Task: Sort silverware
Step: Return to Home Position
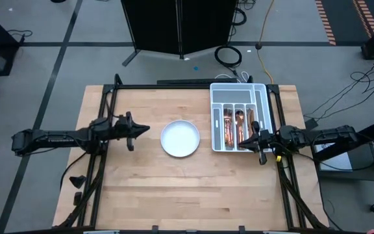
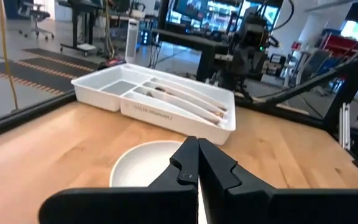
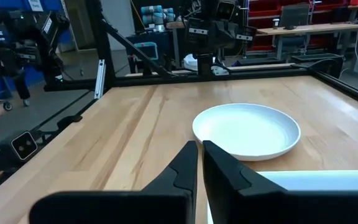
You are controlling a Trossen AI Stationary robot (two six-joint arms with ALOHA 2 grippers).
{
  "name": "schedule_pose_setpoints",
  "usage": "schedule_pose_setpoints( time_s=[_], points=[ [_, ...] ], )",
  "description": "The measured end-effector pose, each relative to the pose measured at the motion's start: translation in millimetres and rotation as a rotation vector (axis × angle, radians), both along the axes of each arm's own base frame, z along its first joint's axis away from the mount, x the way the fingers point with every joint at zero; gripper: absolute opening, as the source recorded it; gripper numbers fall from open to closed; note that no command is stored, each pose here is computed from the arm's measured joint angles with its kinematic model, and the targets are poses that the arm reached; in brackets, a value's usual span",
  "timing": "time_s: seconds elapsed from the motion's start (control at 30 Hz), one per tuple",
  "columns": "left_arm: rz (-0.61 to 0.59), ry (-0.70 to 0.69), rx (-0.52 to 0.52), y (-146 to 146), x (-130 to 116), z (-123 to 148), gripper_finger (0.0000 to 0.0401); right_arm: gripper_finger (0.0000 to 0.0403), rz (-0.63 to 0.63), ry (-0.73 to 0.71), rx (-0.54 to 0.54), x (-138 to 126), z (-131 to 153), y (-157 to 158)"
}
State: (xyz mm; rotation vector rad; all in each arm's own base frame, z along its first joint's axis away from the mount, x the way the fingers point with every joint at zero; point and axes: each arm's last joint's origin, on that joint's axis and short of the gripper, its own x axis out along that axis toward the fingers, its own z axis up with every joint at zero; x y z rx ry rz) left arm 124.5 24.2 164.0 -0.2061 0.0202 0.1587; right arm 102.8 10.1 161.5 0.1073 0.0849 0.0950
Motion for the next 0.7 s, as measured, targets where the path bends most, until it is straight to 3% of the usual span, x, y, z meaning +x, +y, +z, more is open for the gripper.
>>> schedule_pose_setpoints(
  time_s=[0.7],
  points=[
    [-0.003,0.019,-0.004,-0.1,-0.1,-2.0,0.0000,0.0015,0.000,0.000,0.000,0.0,0.0,0.0]
  ],
)
